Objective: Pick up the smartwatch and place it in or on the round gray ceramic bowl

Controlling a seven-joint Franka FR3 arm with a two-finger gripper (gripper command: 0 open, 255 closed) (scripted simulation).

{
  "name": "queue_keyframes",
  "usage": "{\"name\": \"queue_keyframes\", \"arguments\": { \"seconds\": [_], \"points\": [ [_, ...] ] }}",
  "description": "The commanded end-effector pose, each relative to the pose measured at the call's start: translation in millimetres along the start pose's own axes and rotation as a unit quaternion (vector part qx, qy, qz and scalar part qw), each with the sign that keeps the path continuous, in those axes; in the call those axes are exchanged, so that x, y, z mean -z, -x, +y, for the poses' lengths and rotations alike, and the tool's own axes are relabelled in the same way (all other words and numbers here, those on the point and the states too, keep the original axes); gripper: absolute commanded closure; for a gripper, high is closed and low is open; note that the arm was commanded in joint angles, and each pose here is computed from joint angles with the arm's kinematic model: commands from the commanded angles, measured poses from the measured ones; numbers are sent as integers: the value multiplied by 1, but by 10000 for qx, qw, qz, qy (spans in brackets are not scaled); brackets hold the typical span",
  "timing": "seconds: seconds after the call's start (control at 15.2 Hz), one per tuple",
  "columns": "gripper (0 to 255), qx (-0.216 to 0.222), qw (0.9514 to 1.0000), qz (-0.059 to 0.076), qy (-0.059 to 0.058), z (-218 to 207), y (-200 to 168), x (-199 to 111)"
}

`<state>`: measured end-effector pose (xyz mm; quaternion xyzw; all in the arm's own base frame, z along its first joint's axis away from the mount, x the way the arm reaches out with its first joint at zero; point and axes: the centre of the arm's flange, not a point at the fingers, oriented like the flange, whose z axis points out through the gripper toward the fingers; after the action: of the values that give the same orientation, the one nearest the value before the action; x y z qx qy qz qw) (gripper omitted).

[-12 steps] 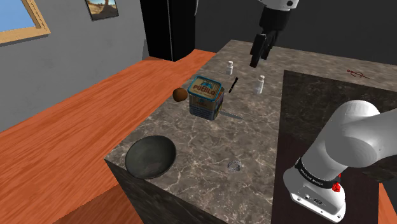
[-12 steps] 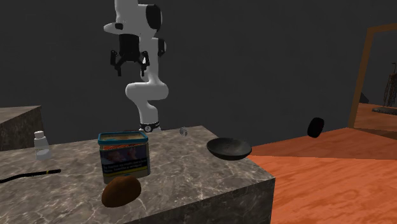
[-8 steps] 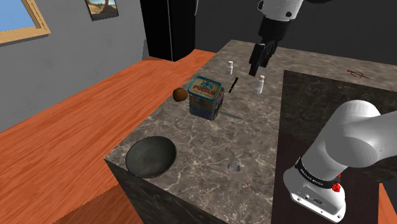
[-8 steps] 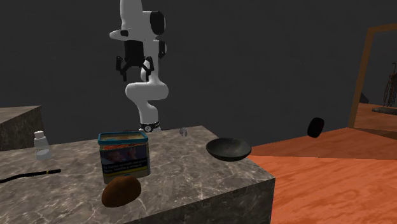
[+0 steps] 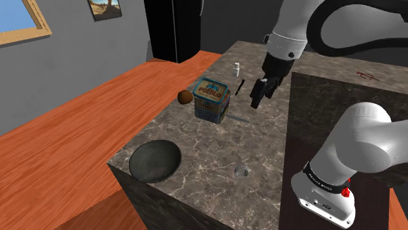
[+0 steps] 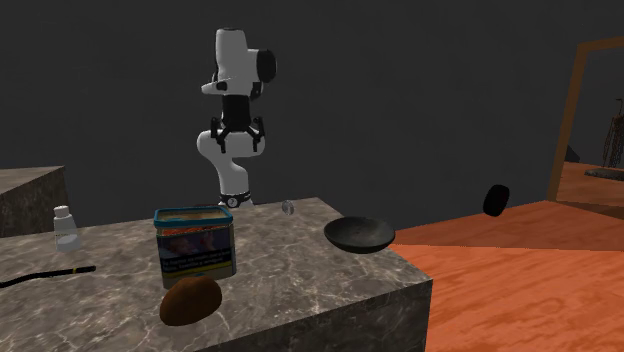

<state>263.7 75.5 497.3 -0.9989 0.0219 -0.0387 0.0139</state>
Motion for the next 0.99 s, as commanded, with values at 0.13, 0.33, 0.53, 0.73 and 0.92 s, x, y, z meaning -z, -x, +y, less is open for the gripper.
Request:
{"name": "queue_keyframes", "arguments": {
  "seconds": [0.13, 0.33, 0.53, 0.73, 0.92],
  "points": [
    [0, -270, 9996, 27, -61, -29, 24, -37],
    [0, -459, 9989, 45, -104, -51, 40, -65],
    [0, -647, 9978, 62, -146, -75, 55, -93],
    [0, -836, 9963, 80, -189, -99, 69, -121],
    [0, -1024, 9944, 98, -231, -123, 82, -148]
  ]
}}
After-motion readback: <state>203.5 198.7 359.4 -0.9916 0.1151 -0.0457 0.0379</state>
